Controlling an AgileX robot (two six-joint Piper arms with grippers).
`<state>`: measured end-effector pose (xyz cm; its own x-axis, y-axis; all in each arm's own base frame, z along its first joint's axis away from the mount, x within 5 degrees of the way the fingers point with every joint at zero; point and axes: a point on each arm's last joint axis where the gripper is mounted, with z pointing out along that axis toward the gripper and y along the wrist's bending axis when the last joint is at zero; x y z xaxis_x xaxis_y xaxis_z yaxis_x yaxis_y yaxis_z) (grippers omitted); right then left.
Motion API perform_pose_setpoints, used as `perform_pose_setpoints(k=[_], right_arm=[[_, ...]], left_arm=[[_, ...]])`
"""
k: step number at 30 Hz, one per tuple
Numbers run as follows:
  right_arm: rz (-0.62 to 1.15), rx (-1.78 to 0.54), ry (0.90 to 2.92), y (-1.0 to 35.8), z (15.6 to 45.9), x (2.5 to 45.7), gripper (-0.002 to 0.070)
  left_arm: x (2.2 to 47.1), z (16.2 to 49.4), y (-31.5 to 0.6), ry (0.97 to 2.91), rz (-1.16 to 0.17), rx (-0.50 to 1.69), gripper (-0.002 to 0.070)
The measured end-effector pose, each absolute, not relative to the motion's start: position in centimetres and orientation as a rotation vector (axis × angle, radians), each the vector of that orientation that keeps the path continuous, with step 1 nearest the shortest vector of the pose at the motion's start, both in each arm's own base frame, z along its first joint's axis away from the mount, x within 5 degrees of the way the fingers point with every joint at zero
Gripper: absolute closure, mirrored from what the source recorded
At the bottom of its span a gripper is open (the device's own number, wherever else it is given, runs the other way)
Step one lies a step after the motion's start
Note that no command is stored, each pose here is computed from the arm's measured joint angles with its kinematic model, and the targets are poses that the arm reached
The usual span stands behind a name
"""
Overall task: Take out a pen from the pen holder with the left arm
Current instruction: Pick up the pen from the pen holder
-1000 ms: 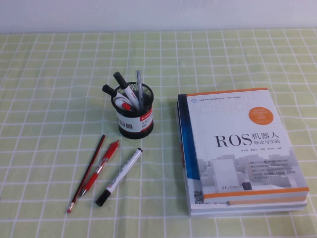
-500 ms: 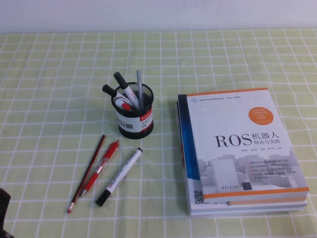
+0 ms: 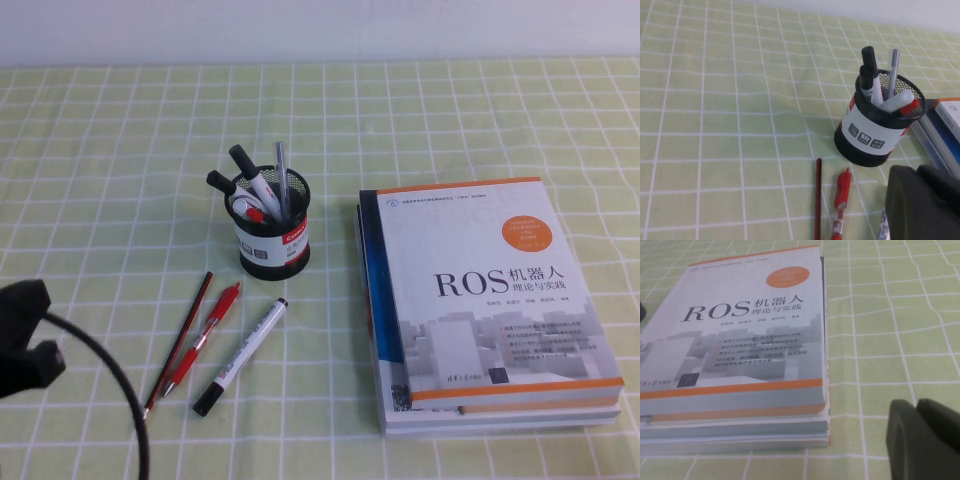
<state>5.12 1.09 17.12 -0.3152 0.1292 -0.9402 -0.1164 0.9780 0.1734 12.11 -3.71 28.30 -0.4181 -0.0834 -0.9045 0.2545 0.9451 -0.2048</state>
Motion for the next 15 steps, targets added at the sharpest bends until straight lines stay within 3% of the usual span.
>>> perform_pose_setpoints(k=[8,15], right_arm=[[0.245,0.009,1.876,1.1,17.1,5.1,0.0688],[0.245,0.009,1.876,1.1,17.1,5.1,0.0688]], left_arm=[[16.9,30.0,-5.2,1.964,-0.331,0.26,0.0678],[19.2,29.3,-9.0,1.917,-0.372,0.379,0.0678]])
